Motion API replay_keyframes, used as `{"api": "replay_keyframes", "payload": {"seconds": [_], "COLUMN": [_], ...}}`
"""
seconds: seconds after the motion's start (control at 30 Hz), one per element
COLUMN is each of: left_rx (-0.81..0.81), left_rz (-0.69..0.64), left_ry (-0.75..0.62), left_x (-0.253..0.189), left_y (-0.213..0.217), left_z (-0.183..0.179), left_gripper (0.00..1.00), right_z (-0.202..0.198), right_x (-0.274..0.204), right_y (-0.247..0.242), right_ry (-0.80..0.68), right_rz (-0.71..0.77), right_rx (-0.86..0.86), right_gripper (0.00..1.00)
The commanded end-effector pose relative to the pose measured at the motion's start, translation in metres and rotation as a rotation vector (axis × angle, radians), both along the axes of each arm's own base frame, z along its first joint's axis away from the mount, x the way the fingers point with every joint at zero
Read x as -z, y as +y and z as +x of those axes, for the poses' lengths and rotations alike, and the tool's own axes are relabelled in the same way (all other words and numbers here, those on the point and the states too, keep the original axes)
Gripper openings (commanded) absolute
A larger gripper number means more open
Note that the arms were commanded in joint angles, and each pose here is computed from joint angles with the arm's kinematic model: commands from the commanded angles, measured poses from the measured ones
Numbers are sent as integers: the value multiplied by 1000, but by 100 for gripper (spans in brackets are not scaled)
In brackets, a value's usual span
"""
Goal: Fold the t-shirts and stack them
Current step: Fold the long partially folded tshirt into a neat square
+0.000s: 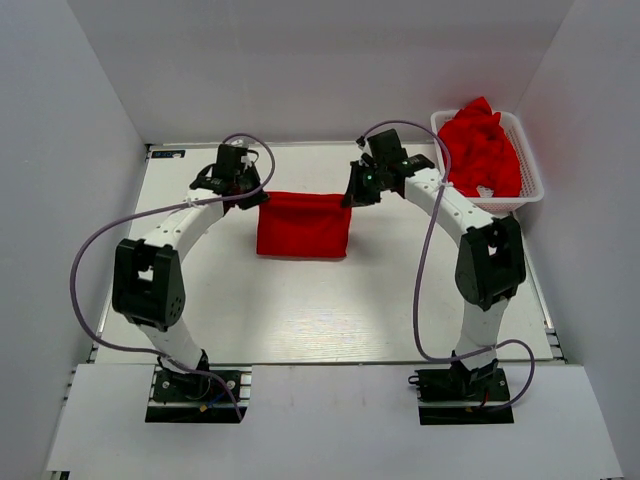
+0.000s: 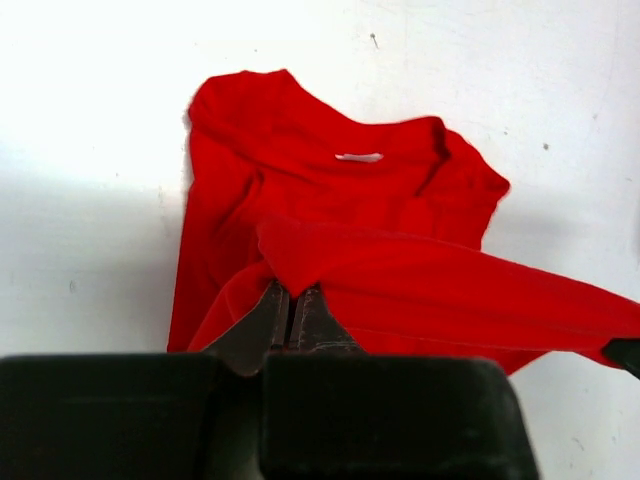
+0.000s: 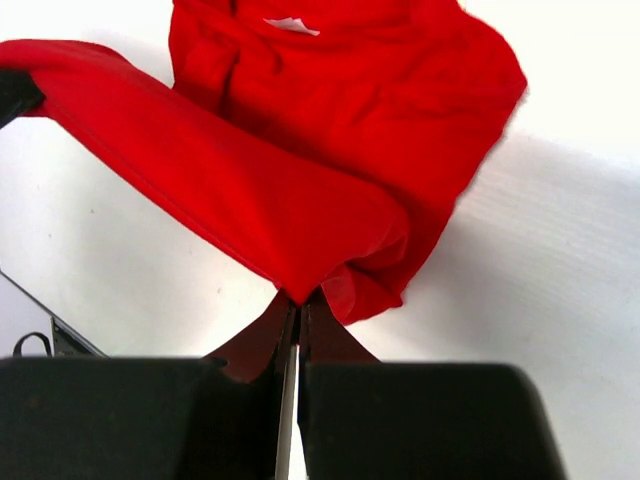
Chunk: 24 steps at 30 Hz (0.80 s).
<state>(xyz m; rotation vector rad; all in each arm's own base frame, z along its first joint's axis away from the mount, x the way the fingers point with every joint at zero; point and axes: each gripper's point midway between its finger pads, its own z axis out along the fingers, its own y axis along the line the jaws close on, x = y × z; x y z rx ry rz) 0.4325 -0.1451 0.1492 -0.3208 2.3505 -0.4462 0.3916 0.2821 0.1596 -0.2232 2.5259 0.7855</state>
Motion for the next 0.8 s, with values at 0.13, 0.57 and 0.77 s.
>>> {"api": "replay_keyframes", "payload": {"seconds": [0.13,0.57,0.77], "left_rx": [-31,103,143], "left_rz": [52,21,28], "left_ry": [-37,-35,-85], "left_x": [2,39,27], "left_y": [11,-19,-28], "left_z": [29,72,102], "left_gripper": [0,0,100], "right_z": [33,66,98], "right_x": [8,43,51], "right_y": [-10,-18,-21], "right_ry": [31,92,90], "right_rz": [20,40,56], "right_rx": [48,116,192], "right_gripper": [0,0,89]}}
